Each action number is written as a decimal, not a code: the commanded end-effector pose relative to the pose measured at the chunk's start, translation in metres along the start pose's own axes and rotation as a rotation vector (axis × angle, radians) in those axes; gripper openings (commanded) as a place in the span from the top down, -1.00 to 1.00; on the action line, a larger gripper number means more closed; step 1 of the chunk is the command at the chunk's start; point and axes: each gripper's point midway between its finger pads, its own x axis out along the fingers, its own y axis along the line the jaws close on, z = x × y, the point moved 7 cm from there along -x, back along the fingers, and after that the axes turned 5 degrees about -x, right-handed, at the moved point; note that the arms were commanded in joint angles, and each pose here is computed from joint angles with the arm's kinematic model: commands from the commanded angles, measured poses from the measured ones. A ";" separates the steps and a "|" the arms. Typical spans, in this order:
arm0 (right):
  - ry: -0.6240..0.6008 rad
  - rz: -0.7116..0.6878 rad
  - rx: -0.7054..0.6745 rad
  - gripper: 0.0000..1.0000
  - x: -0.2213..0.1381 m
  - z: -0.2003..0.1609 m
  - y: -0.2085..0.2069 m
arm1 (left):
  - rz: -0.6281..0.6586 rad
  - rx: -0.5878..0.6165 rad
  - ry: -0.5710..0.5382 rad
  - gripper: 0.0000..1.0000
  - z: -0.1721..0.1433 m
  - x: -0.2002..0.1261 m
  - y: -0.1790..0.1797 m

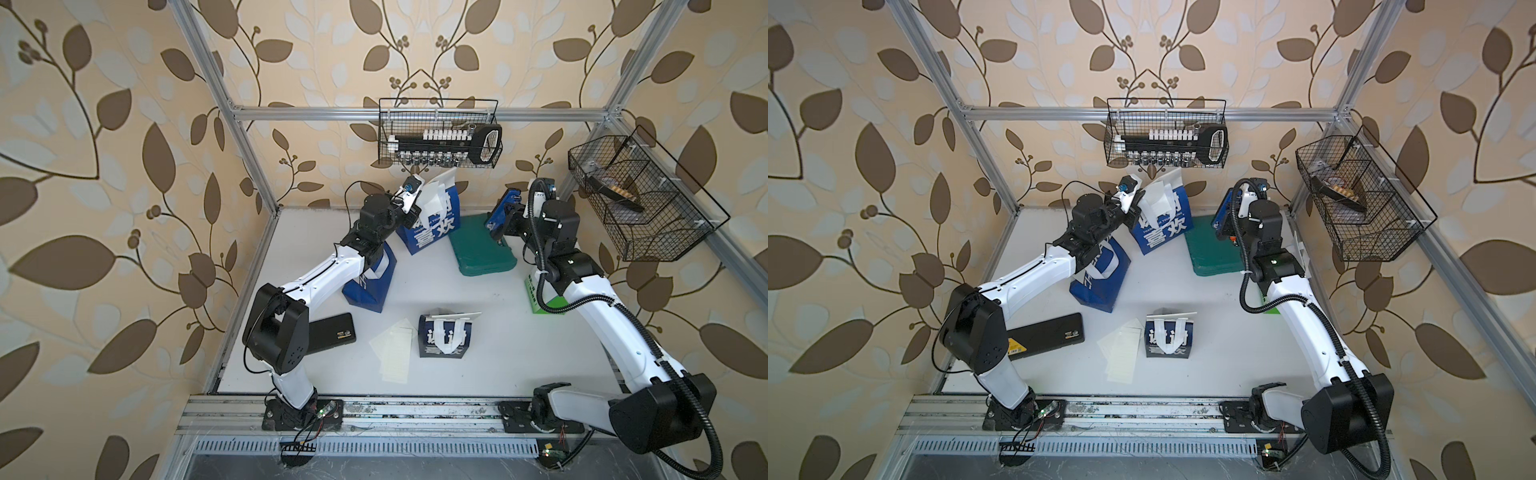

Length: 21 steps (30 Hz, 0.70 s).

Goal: Staple the receipts to the bags
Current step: Pick up the takeout bag from the center of the board, then place the takeout bag at the center of the board.

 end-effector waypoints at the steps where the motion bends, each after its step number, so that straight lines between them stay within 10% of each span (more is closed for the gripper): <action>1: -0.147 0.078 0.021 1.00 -0.015 0.029 0.011 | 0.161 0.036 -0.174 1.00 0.038 0.003 0.032; 9: -0.130 0.113 -0.009 1.00 -0.014 0.022 0.020 | 0.082 0.003 -0.115 0.94 0.001 0.022 0.026; 12: -0.116 0.116 -0.014 1.00 -0.014 0.019 0.022 | 0.134 -0.028 -0.127 -0.23 -0.002 0.025 0.031; 15: -0.097 0.114 -0.019 1.00 -0.014 0.012 0.025 | 0.139 -0.026 -0.169 -0.94 0.012 0.025 0.034; 21: 0.055 -0.060 0.066 1.00 -0.010 -0.029 0.008 | 0.060 -0.116 -0.019 -0.98 0.088 0.008 0.036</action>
